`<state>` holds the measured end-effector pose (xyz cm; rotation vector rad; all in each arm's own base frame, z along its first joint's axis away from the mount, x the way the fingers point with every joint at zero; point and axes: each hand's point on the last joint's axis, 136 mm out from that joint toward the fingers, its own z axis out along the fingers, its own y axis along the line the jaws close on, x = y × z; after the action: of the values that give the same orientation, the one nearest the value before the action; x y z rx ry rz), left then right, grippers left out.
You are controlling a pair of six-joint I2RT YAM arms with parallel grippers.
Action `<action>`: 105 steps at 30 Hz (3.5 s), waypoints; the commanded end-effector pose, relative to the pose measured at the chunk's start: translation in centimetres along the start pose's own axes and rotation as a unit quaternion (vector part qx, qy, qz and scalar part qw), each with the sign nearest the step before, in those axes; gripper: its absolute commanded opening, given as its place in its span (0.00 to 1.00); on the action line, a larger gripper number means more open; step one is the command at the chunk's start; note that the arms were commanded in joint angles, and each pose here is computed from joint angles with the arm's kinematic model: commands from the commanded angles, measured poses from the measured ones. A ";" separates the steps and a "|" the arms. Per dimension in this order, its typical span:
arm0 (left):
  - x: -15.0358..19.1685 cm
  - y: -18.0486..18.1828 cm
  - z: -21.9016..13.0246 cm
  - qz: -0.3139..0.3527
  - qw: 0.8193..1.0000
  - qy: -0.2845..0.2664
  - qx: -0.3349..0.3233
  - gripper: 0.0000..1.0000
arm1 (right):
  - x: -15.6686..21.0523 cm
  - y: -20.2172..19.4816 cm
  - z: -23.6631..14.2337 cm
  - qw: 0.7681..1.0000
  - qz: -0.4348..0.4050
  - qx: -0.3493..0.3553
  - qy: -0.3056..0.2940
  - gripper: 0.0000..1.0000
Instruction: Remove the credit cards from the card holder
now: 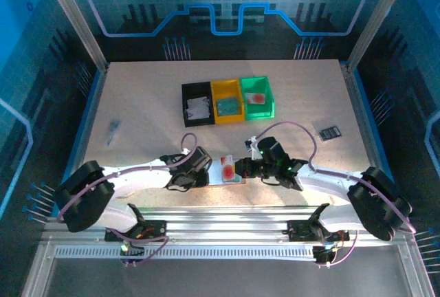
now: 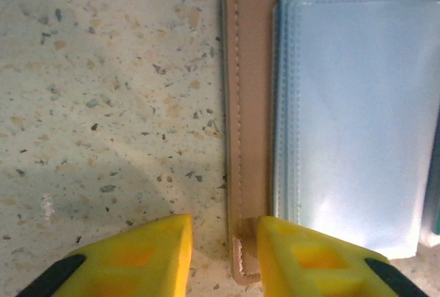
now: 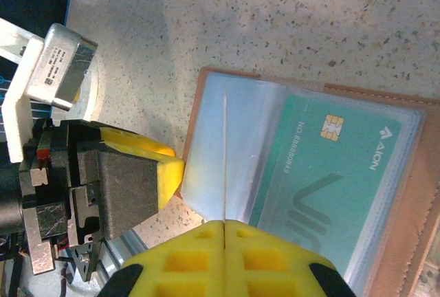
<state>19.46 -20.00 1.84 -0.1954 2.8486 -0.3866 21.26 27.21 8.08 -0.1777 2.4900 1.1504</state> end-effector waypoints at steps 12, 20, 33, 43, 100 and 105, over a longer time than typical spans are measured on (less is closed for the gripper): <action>-2.7 -4.9 -10.9 0.067 0.954 -0.147 0.252 0.56 | -0.6 3.8 -3.3 0.995 -0.042 -0.092 -0.004 0.00; -1.2 -8.1 -13.1 0.089 0.913 -0.136 0.375 0.56 | -0.8 7.3 -4.6 0.983 -0.069 -0.171 -0.003 0.00; -0.7 -10.1 -13.9 0.094 0.886 -0.120 0.438 0.55 | 0.0 10.0 -5.1 0.968 -0.094 -0.230 0.014 0.00; -0.6 -10.1 -14.2 0.087 0.880 -0.122 0.451 0.45 | 0.5 9.8 -4.5 0.970 -0.093 -0.223 0.021 0.00; -5.7 -9.0 -17.3 -0.077 0.804 -0.283 0.518 0.00 | -1.2 13.0 -8.1 0.919 -0.070 -0.216 -0.323 0.87; -5.5 -9.2 -17.9 -0.075 0.794 -0.288 0.530 0.00 | -1.7 14.4 -7.4 0.906 -0.052 -0.250 -0.339 0.80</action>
<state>20.70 -23.87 20.93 -0.2212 1.7585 -1.5154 16.17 31.22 18.28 -0.1519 1.7469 1.3474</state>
